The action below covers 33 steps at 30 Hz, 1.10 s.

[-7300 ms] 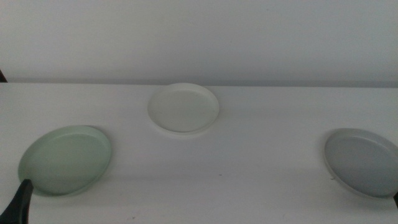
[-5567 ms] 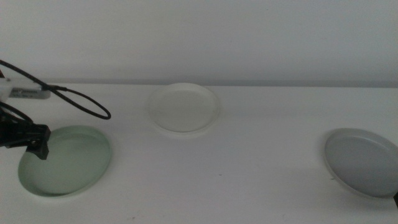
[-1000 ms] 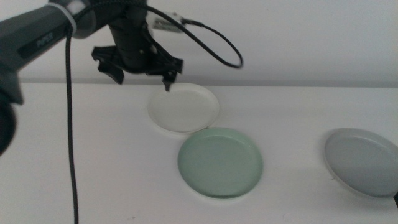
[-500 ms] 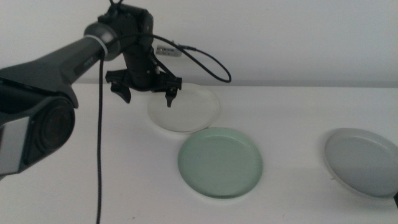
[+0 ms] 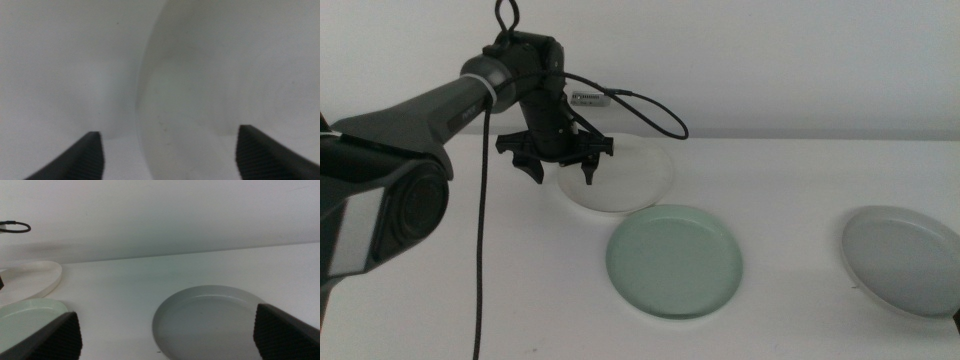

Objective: Stack the three bowls on top of each other.

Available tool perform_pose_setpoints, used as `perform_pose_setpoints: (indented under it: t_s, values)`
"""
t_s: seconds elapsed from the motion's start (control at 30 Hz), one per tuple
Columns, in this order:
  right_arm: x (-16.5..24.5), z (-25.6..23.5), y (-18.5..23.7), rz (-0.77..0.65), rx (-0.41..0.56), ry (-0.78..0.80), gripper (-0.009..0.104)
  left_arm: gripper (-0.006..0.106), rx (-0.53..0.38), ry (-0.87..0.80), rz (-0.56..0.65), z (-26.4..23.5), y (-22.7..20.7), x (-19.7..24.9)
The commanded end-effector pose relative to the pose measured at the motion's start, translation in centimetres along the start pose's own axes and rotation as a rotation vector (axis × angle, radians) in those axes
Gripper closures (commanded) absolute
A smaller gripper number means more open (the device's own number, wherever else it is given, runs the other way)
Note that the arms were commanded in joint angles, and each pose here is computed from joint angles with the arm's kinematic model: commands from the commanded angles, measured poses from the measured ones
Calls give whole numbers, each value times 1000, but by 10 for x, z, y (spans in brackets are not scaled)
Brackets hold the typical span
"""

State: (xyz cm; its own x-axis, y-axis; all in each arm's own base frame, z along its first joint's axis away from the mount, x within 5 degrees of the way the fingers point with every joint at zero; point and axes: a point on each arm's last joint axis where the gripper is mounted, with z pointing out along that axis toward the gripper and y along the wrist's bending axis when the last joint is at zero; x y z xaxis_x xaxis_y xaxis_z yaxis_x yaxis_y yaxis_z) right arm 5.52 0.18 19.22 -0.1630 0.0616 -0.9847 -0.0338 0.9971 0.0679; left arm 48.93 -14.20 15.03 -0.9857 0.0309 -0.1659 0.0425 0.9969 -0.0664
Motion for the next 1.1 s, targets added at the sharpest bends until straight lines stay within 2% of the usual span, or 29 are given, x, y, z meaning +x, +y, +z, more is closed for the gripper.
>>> perform_pose_setpoints:
  t_s: [0.0, 0.43, 0.6, 0.8, 0.97, 1.07]
  values:
    - [12, 1, -1, -14, 6, -8, 3, 36, 24, -4, -20, 1, 3, -2]
    - [12, 1, -1, -14, 6, -8, 3, 76, 28, 69, -12, 18, 7, 3]
    - [12, 1, -1, -14, 6, -8, 3, 102, 4, 8, 19, 3, 9, -3]
    - [12, 1, -1, -14, 6, -8, 3, 102, -43, -112, 46, -69, 12, -7]
    - [12, 1, -1, -14, 6, -8, 3, 101, -7, -141, 50, -131, 6, 10]
    - [12, 1, -1, -14, 6, -8, 3, 101, 4, -116, 43, -143, -9, 32]
